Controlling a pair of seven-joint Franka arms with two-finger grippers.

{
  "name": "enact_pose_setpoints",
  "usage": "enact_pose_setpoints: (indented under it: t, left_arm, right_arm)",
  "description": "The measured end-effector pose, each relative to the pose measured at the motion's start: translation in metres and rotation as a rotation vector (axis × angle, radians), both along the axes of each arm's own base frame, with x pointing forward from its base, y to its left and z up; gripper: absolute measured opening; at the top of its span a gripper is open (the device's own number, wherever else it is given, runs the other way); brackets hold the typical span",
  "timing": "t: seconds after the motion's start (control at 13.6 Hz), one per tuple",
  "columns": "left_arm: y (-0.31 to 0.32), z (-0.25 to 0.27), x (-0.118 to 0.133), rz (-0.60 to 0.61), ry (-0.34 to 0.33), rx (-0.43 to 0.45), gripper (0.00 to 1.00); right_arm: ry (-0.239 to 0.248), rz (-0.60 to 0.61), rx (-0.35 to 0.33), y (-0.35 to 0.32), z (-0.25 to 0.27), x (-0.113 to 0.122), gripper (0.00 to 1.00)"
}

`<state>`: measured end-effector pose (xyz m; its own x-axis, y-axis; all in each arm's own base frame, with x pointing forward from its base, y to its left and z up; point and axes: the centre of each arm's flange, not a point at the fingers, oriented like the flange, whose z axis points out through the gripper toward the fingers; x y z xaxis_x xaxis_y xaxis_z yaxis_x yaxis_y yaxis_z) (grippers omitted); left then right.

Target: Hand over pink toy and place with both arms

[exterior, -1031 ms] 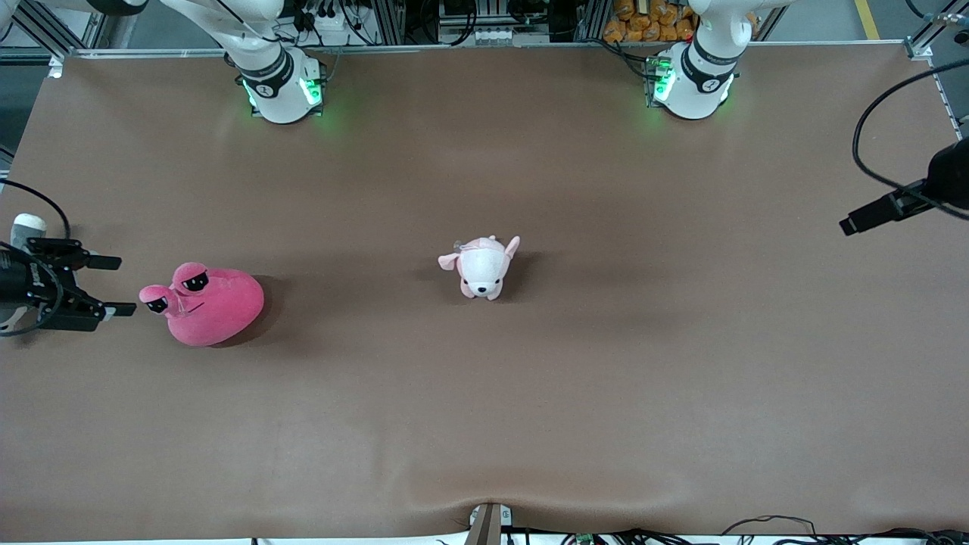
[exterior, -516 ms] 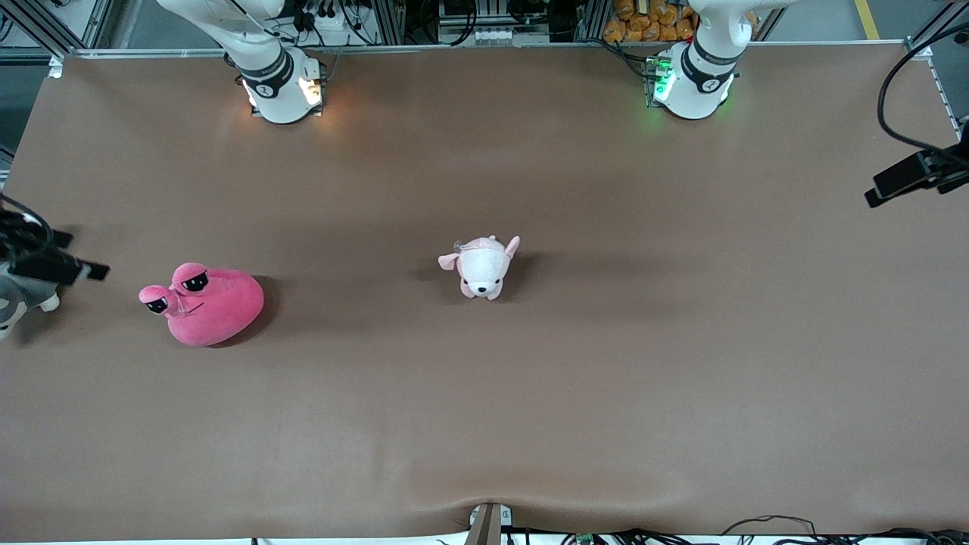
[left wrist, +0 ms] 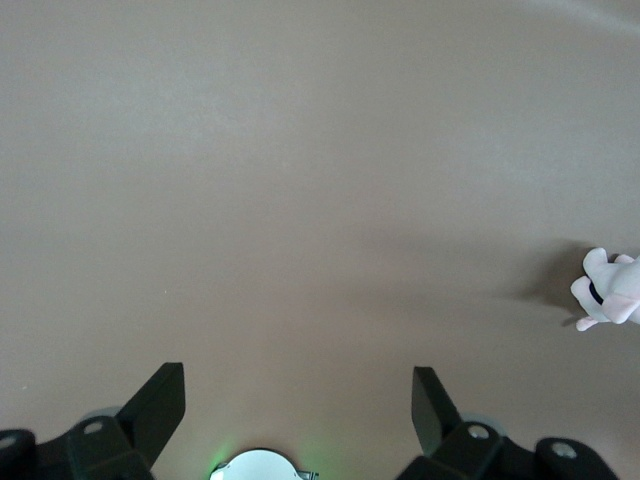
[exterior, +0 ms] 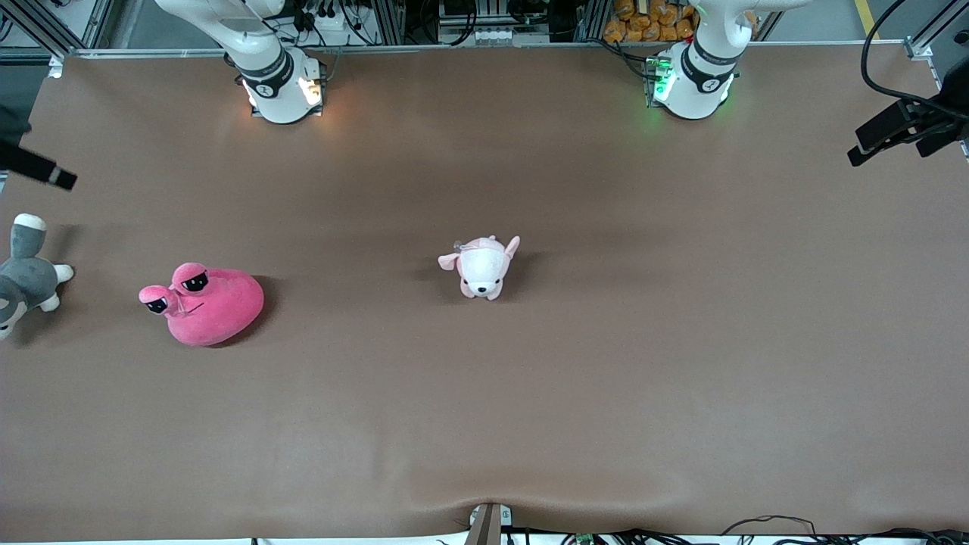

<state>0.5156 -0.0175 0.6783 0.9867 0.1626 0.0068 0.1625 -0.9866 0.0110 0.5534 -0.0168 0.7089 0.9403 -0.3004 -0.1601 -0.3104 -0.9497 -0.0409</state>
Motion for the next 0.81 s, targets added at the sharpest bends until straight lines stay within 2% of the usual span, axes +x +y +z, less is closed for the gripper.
enact_pose_setpoints:
  t: [0.07,0.37,0.52,0.66,0.81]
  left_arm:
    - [0.001,-0.001,0.0,0.002,0.001,0.0,1.0]
    - [-0.002,-0.003,0.001,-0.004,0.0,0.0,1.0]
    - [-0.003,-0.003,0.001,-0.005,0.0,0.0,1.0]
    - [-0.003,-0.003,0.001,-0.008,0.0,0.0,1.0]
    - [-0.004,-0.003,0.001,-0.014,0.001,0.0,1.0]
  right_arm:
    - [-0.004,0.021,-0.004,0.004,0.0,-0.007,1.0]
    - [-0.078,0.104,-0.002,0.01,-0.01,-0.04,1.0]
    - [-0.088,0.207,-0.005,0.007,-0.013,-0.059,1.0]
    - [-0.104,0.316,-0.021,0.001,-0.011,-0.065,1.0]
    - [-0.111,0.344,-0.031,-0.001,-0.01,-0.065,1.0]
